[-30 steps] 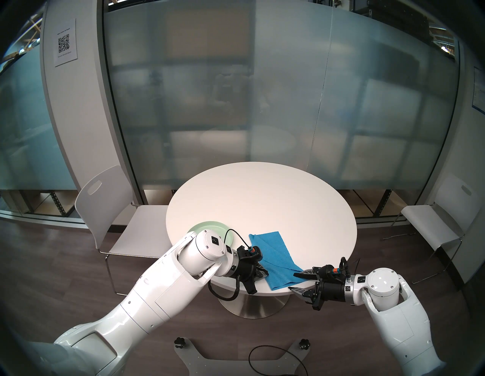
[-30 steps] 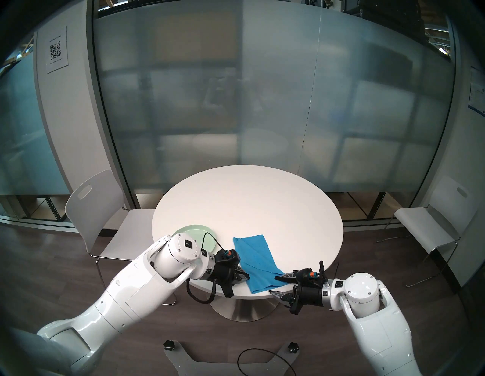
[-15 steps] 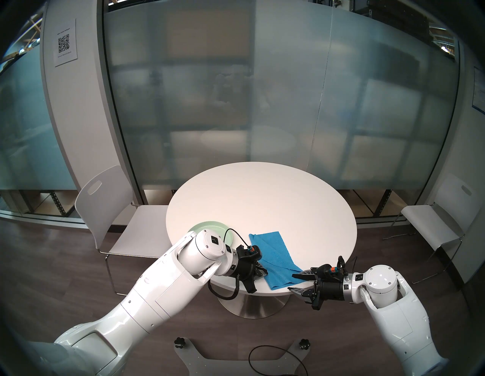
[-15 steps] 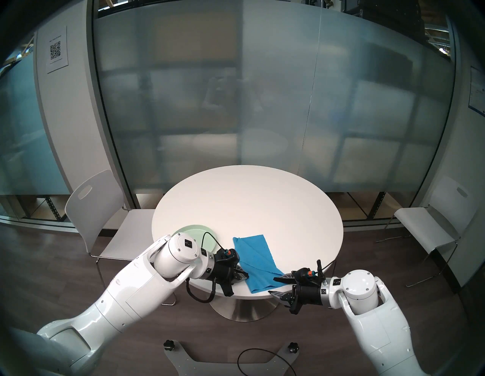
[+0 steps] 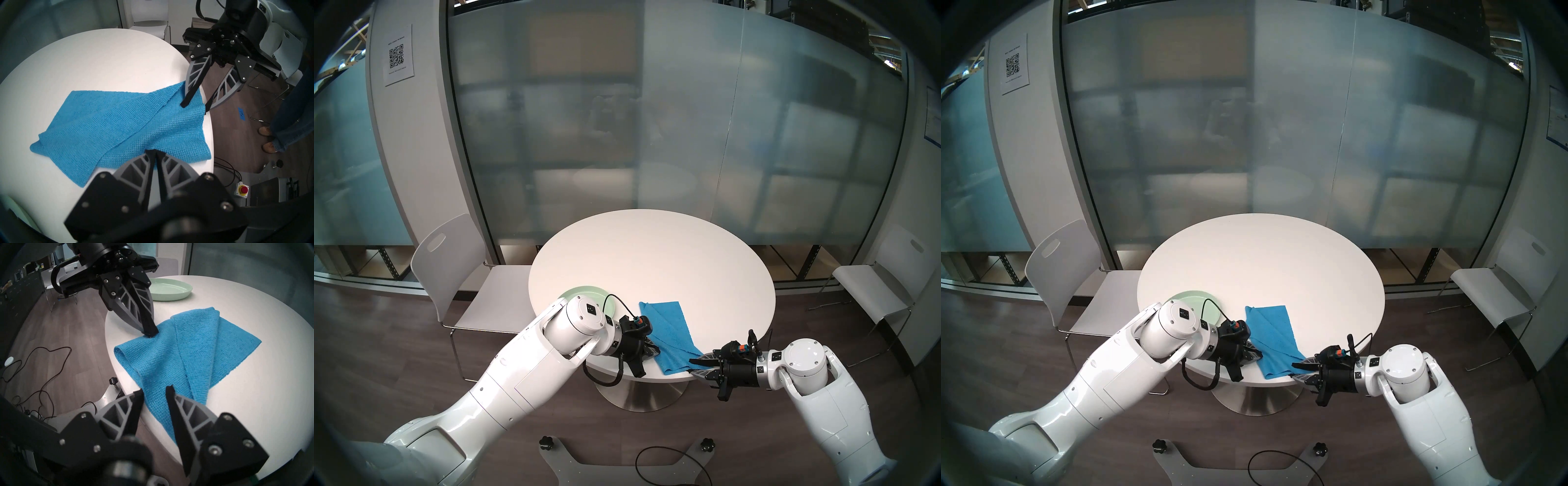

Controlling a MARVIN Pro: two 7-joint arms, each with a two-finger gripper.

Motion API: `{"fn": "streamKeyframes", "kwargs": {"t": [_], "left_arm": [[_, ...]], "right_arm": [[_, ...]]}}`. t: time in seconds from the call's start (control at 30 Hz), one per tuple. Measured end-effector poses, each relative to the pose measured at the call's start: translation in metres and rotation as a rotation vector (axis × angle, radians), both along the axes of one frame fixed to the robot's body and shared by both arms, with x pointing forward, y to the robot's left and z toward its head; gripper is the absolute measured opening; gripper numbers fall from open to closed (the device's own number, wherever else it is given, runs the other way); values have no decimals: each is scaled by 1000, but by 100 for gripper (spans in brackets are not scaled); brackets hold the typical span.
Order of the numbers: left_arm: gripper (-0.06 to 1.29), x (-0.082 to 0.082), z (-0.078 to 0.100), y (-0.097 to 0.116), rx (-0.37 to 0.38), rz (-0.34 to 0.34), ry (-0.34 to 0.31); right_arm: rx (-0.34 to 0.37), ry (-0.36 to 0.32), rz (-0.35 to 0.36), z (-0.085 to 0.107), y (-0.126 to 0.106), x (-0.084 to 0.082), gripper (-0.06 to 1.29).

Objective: Fold the napkin in half twice and place it beside the plate

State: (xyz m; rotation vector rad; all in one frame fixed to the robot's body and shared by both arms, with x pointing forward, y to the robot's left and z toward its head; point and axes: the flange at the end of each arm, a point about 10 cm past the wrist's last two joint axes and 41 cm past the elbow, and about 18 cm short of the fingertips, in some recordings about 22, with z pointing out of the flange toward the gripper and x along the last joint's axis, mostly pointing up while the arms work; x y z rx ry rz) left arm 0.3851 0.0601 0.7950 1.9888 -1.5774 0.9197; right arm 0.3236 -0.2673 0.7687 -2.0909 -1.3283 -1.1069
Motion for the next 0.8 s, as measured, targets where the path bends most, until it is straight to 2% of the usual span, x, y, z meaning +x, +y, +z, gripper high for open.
{"fn": "streamKeyframes", "kwargs": {"t": [0.37, 0.6, 0.8], "left_arm": [[18, -1, 3, -1, -3, -1, -7], [18, 1, 7, 3, -9, 31, -7], [20, 7, 12, 9, -22, 69, -9]], "right_arm": [[-16, -14, -8, 1, -3, -3, 41], [-21, -19, -16, 3, -5, -5, 15], [-18, -14, -25, 4, -6, -7, -1]]}}
